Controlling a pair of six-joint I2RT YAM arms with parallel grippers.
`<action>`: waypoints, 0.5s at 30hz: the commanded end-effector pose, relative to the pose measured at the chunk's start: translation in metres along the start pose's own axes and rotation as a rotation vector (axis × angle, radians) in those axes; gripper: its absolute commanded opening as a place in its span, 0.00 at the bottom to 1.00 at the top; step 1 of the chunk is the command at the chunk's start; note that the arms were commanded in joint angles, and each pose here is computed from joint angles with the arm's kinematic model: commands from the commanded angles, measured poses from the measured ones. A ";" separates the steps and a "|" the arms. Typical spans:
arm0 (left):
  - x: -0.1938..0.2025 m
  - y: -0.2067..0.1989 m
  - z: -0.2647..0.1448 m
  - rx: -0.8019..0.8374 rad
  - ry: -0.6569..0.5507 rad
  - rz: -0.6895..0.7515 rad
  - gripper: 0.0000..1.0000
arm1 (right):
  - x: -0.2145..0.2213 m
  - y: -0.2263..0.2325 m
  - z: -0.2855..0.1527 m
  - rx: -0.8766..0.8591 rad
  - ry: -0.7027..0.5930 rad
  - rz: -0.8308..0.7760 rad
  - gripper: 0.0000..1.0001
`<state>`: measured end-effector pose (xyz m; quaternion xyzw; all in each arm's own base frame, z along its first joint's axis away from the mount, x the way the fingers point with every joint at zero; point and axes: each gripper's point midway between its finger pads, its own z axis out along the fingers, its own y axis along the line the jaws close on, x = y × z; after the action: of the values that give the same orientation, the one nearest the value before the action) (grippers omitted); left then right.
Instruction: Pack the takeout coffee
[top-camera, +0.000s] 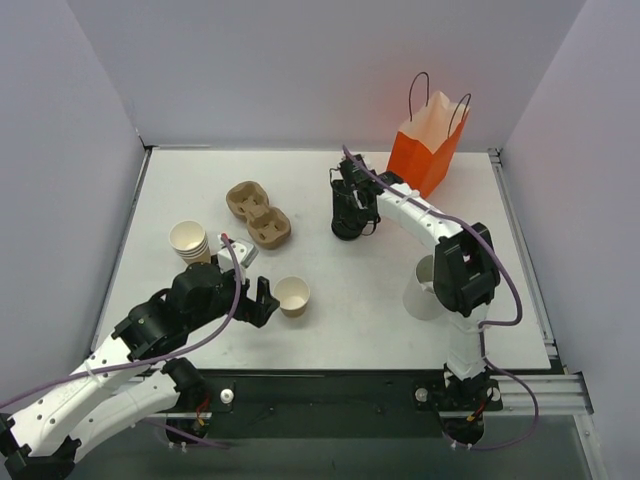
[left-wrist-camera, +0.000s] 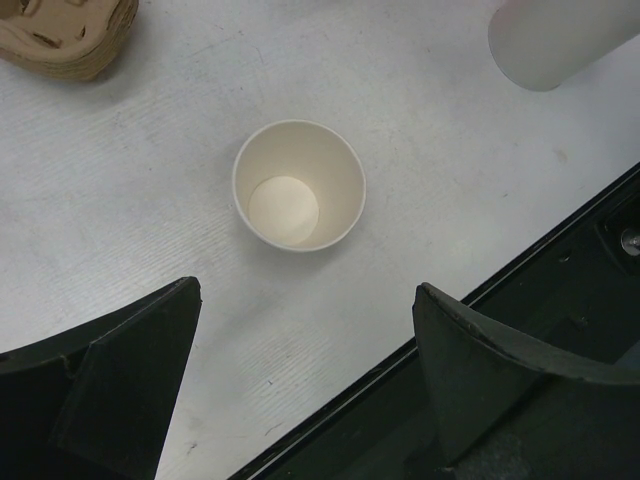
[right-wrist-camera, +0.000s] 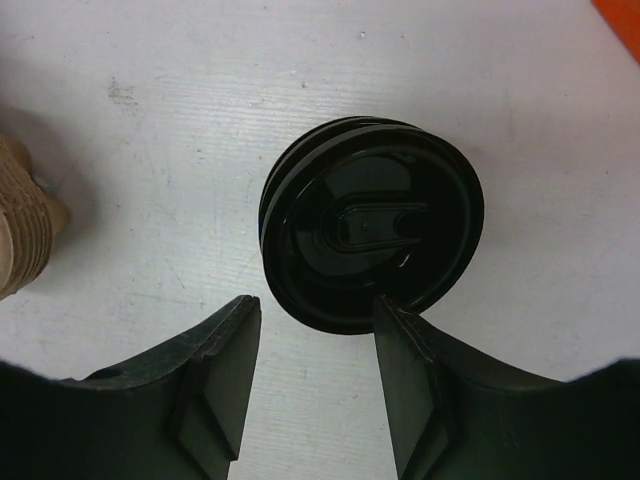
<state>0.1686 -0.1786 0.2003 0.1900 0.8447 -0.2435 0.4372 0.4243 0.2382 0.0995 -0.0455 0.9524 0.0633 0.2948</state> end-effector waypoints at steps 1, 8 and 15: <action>-0.010 -0.004 -0.002 0.026 -0.047 0.015 0.97 | -0.023 0.011 -0.006 -0.043 -0.040 0.014 0.49; -0.012 -0.003 -0.003 0.021 -0.055 0.013 0.97 | -0.023 0.018 0.001 -0.077 -0.023 0.008 0.45; -0.012 -0.003 -0.003 0.020 -0.057 0.013 0.97 | -0.020 0.012 0.007 -0.045 -0.018 -0.002 0.38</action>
<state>0.1680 -0.1777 0.2027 0.1900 0.8417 -0.2456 0.4417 0.4351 0.2551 0.1014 -0.0534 0.9498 0.0913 0.2945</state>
